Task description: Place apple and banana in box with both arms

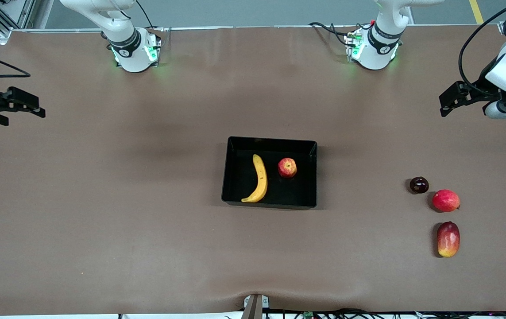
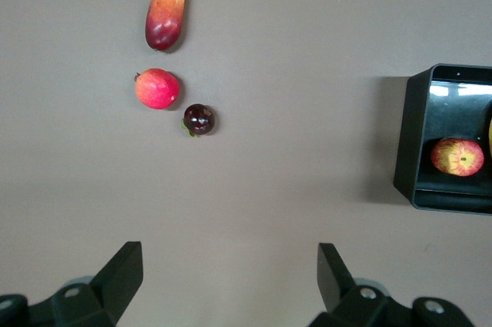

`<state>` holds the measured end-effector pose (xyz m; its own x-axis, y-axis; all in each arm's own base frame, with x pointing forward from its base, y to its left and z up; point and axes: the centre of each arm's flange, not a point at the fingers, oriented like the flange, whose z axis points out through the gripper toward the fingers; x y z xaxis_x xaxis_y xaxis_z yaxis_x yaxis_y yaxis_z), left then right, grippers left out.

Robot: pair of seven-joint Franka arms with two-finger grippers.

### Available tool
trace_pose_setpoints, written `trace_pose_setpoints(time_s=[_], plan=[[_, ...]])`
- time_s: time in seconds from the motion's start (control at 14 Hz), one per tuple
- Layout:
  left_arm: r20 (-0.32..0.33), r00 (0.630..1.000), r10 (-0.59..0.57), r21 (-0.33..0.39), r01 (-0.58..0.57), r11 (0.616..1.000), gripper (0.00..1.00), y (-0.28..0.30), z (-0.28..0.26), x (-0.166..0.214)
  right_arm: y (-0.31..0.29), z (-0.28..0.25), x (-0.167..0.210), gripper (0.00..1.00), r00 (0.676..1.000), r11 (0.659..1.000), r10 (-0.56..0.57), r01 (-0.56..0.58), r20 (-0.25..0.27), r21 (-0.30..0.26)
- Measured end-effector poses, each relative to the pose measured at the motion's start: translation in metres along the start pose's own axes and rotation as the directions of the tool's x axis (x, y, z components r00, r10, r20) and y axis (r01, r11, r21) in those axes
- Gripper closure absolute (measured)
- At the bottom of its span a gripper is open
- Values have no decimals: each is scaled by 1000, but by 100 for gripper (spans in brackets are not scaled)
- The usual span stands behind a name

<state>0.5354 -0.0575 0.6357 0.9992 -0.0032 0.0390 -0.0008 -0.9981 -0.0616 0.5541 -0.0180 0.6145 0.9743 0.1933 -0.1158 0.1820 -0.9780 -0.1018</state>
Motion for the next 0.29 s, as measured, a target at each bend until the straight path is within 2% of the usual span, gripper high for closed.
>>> trace_pose_setpoints(time_s=[0.29], plan=[[-7, 1000, -12, 2, 12, 1000, 0, -11, -3, 1, -17, 3, 1, 0, 999, 1000, -31, 30, 24, 1]])
